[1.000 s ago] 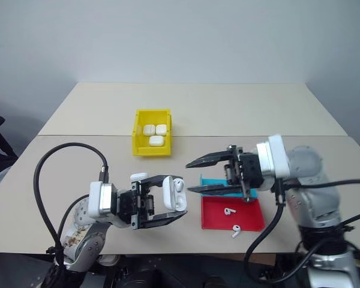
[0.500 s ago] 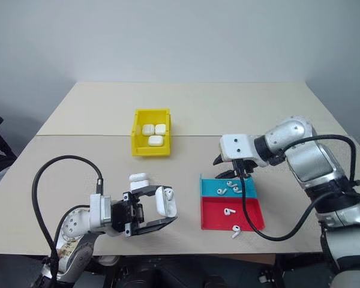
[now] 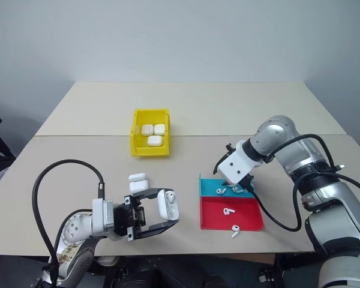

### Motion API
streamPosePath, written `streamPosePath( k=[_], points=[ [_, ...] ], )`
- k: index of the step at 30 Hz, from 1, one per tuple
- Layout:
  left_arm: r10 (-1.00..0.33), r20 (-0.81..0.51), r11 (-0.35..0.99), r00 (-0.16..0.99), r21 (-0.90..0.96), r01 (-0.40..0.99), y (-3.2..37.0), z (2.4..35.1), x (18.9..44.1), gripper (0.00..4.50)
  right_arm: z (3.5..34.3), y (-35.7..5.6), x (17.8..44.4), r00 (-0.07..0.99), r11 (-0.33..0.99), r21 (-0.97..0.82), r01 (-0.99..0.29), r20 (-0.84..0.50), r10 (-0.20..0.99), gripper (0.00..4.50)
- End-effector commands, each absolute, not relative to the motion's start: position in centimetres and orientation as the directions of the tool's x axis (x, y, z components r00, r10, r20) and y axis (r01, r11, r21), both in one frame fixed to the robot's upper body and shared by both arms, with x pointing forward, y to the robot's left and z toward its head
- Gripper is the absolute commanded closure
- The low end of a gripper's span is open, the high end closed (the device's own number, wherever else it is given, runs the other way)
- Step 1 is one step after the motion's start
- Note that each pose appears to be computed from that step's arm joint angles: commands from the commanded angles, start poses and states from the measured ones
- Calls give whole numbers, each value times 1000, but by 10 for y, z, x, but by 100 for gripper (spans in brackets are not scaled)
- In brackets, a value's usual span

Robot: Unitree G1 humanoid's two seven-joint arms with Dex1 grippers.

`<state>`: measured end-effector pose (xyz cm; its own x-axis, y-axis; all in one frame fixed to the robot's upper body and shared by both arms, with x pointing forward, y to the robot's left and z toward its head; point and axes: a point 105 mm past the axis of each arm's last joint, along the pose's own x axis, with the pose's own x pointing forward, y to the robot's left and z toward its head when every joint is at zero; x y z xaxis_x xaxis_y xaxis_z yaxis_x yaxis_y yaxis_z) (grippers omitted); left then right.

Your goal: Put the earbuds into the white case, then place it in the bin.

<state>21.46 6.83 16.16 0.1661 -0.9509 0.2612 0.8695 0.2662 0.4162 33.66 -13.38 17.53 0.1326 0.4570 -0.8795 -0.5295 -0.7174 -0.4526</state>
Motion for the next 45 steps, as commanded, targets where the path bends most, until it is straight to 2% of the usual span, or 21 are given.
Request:
streamPosePath(
  k=[1,16,25,45],
  points=[
    [-945,283,282,163,457,844,71,170,210,159,178,-137,338,129,-784,-396,-478,-914,384,227],
    [-950,261,281,172,470,837,73,168,208,159,156,-139,339,78,-841,-288,-459,-955,285,227],
    [-949,262,286,176,476,832,73,168,209,159,147,-135,342,66,-817,-274,-507,-958,280,227],
    [-950,255,287,181,482,828,73,168,210,159,139,-133,345,82,-822,-264,-504,-962,259,227]
  ],
)
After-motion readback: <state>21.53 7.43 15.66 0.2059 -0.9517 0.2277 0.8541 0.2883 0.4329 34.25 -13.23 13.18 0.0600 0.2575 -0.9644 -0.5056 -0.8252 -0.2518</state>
